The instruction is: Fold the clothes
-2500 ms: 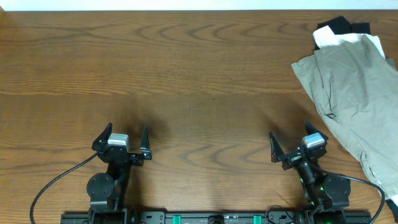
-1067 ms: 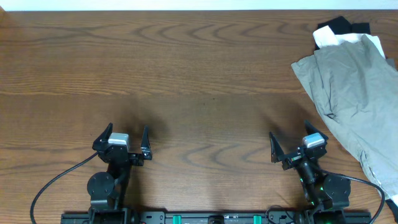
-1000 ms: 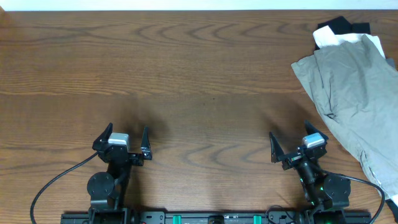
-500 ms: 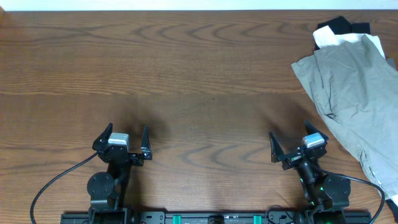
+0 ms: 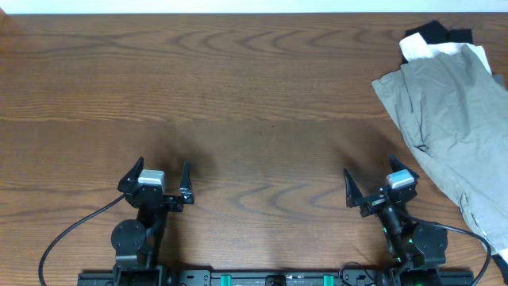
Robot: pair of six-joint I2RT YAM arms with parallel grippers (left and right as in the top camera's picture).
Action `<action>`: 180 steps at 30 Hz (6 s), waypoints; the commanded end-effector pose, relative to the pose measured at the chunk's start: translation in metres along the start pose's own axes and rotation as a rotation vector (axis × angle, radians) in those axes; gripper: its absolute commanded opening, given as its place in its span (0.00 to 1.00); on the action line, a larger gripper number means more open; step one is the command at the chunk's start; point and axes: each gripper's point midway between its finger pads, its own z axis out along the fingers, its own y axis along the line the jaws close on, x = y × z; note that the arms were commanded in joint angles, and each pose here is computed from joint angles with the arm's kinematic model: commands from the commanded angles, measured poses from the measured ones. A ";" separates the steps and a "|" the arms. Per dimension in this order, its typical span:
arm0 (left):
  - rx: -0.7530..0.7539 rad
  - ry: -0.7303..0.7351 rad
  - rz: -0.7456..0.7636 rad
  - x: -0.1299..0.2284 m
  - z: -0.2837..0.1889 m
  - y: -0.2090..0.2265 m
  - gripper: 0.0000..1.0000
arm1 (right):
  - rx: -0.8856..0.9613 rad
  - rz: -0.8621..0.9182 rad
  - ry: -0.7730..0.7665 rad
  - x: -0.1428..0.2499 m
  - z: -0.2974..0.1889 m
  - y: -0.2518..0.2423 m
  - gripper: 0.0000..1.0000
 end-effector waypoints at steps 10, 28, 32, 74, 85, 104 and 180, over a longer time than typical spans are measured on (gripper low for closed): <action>0.014 0.055 -0.149 0.015 0.000 -0.003 0.98 | 0.016 0.072 0.028 0.006 0.001 -0.002 0.99; 0.005 0.167 -0.189 -0.056 0.001 -0.003 0.98 | 0.323 0.074 0.344 -0.029 0.009 -0.059 0.99; -0.003 0.280 -0.204 -0.065 0.008 -0.002 0.98 | 0.342 0.058 0.479 -0.029 0.022 -0.071 0.99; 0.019 0.419 -0.229 -0.081 0.017 -0.006 0.98 | 1.314 0.852 0.801 0.096 -0.115 -0.273 0.97; 0.019 0.419 -0.229 -0.081 0.017 -0.006 0.98 | 1.289 0.893 0.880 0.130 -0.108 -0.275 0.01; 0.019 0.418 -0.229 -0.082 0.018 -0.006 0.98 | 0.613 0.538 0.828 0.068 0.010 -0.204 0.30; 0.021 0.408 -0.227 -0.084 0.019 -0.006 0.98 | -0.124 0.082 1.047 0.055 0.104 0.032 0.52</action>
